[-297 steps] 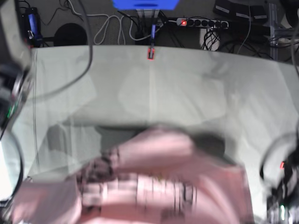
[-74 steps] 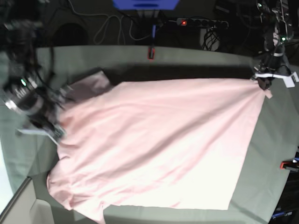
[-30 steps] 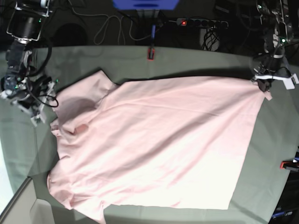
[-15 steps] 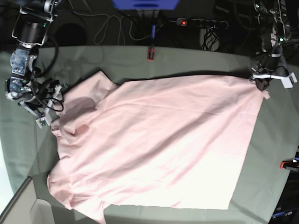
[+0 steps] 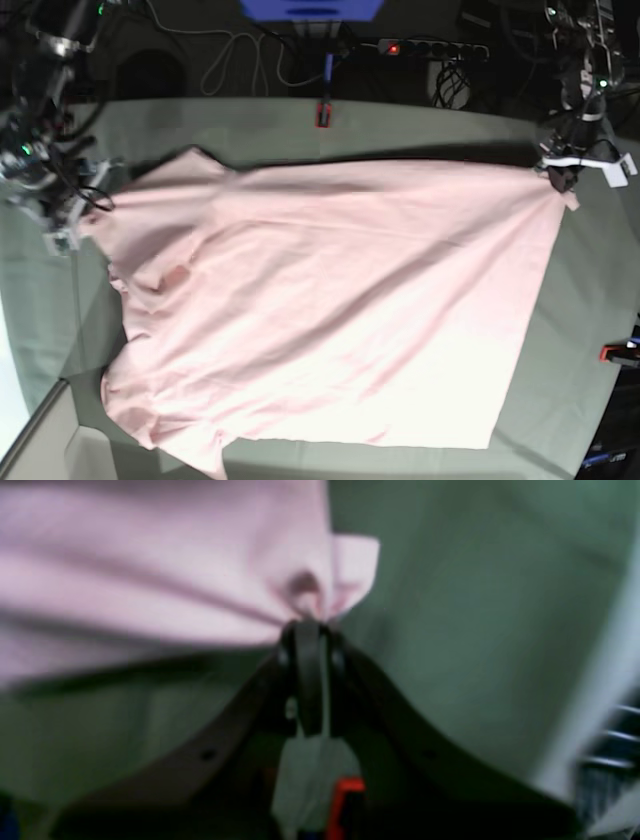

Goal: Layout the t-shirt on the table in an organized manner, then fold the t-shirt properly
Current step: 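Move the right gripper up and away from the shirt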

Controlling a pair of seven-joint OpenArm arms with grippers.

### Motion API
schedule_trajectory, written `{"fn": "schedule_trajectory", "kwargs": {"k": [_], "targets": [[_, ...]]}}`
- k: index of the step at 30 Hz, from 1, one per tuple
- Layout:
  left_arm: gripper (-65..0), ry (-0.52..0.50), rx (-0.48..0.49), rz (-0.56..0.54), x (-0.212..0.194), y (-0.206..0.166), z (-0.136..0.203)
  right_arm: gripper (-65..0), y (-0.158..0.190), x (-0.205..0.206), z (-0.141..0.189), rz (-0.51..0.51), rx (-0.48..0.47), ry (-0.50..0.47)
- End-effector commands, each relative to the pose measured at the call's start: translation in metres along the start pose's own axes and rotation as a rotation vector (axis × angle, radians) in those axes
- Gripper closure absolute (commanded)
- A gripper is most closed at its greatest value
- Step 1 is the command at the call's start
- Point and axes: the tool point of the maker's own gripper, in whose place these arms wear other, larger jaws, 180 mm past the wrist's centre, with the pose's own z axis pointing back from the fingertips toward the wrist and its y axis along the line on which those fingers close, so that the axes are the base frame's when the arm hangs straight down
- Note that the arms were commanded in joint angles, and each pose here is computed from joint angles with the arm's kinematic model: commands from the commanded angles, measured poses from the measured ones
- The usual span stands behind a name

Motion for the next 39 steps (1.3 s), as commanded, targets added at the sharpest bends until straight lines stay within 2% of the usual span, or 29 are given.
{"fn": "schedule_trajectory", "kwargs": {"k": [1,6,9,16,23,39], "targets": [[0.0,-0.043,-0.01,-0.011,0.014,-0.002,0.001,0.0,-0.007,0.014,0.014,0.003,-0.032,-0.067],[0.0,-0.041,-0.01,-0.011,0.014,-0.002,0.001,0.0,-0.002,-0.011,0.062,0.006,-0.081,-0.074],[0.0,-0.042,-0.011,-0.011,0.014,-0.002,0.001,0.0,0.006,-0.03,0.083,-0.019,-0.072,-0.067],[0.0,-0.061,-0.033,-0.026,0.021,-0.01,0.008,0.0,0.025,-0.086,0.108,-0.096,-0.003,0.026],[0.0,-0.087,-0.019,-0.036,0.03,-0.003,0.02,0.0,0.042,-0.113,0.113,-0.132,0.025,0.094],[0.0,0.028,0.099,-0.003,-0.014,0.045,0.016,0.0,0.045,-0.124,0.114,-0.187,0.017,0.115]]}}
